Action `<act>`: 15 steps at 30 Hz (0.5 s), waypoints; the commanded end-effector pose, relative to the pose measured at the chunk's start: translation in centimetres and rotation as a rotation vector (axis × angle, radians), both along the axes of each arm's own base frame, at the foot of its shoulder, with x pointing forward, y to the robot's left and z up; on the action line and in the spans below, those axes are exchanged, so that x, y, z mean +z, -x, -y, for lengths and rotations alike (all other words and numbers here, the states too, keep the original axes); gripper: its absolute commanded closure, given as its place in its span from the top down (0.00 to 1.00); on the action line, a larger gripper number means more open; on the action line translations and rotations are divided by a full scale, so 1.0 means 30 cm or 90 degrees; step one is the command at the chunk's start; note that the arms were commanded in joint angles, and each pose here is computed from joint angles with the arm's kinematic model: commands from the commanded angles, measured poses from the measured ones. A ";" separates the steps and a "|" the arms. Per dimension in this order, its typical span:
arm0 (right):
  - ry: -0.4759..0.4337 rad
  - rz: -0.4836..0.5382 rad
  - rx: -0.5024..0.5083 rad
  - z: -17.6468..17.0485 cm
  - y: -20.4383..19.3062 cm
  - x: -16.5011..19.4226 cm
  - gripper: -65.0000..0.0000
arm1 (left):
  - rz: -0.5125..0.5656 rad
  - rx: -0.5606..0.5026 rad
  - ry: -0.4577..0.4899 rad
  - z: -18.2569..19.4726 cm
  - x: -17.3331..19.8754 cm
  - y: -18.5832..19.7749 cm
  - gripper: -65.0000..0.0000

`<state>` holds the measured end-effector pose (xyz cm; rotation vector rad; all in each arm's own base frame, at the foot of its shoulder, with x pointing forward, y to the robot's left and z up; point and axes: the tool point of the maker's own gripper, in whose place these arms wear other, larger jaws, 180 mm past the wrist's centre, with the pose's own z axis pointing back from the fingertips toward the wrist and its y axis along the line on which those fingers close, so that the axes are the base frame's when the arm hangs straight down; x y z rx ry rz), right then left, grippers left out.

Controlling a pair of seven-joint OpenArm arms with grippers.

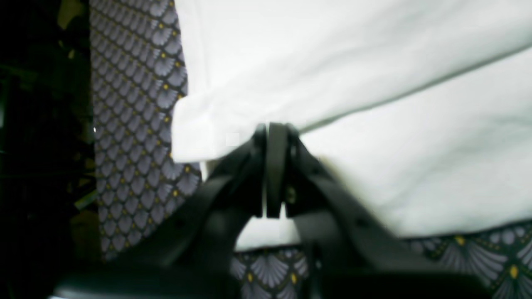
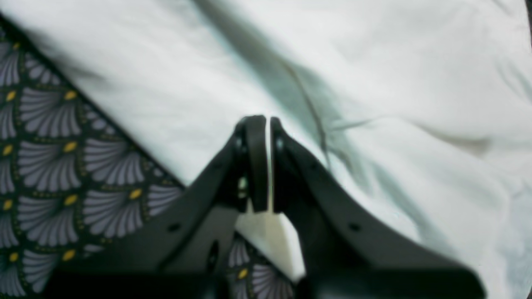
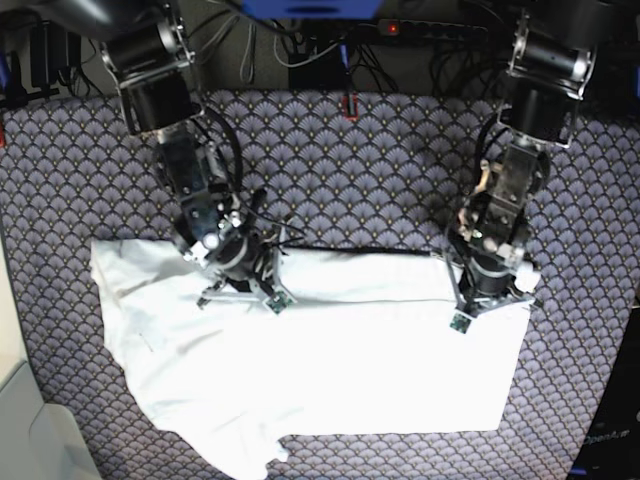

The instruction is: Fold the T-shirt properly

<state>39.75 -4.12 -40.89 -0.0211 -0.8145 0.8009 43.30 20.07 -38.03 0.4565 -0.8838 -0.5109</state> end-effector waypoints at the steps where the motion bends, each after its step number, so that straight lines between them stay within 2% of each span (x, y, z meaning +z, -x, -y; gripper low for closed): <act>1: -0.011 0.042 0.004 -0.012 -0.064 0.072 0.00 | 0.048 -0.012 -0.018 0.002 0.090 -0.064 0.01; 6: -0.009 0.041 0.004 -0.011 -0.073 0.073 0.00 | 0.049 -0.054 -0.089 0.035 0.087 -0.063 0.01; 12: -0.012 0.051 0.005 -0.018 -0.092 0.096 0.00 | 0.036 -0.132 -0.201 0.060 0.062 -0.041 0.01; 15: -0.008 0.050 0.018 -0.038 -0.084 0.092 0.00 | 0.020 -0.162 -0.234 0.055 0.035 -0.022 0.01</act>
